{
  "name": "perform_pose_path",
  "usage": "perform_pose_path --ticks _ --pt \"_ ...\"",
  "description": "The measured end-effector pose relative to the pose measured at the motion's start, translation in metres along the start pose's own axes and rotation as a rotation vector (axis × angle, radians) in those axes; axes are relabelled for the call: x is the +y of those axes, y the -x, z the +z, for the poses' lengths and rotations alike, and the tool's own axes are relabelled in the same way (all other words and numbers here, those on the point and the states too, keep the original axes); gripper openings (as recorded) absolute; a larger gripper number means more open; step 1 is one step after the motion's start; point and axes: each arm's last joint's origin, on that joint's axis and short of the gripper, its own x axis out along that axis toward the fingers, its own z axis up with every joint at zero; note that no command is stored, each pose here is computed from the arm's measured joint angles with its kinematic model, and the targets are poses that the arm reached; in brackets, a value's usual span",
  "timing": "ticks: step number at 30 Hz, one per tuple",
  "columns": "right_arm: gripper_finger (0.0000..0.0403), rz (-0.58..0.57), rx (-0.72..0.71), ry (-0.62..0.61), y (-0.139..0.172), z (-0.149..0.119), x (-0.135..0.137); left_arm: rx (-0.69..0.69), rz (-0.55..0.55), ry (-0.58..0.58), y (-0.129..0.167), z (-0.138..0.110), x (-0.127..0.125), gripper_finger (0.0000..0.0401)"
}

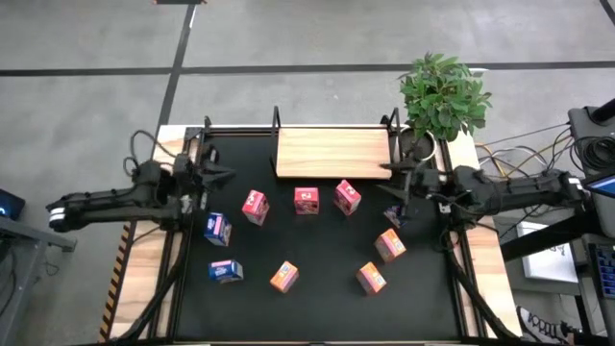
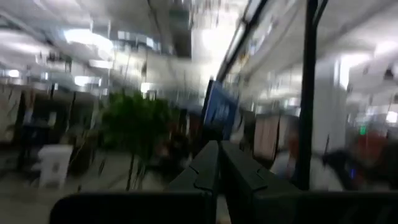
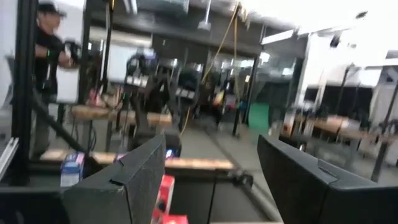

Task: Stack cereal on shelf
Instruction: Put the middle red cereal box on the shelf

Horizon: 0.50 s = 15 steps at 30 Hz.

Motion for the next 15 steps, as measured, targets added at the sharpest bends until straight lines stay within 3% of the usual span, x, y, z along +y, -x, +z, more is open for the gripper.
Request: perform_pose_path --ticks 3,6,15 --pt "0.0244 0.014 0.072 -0.014 -0.018 0.006 0.001 0.21 0.027 -0.073 -0.008 0.007 0.0 0.0" --pt "0.0244 0.039 0.207 -0.016 -0.034 0.005 0.004 0.323 0.057 -0.096 -0.012 0.009 0.001 0.0" --pt "0.0244 0.001 0.515 -0.007 -0.079 0.023 0.005 0.351 0.061 -0.058 -0.012 -0.002 0.002 0.0"
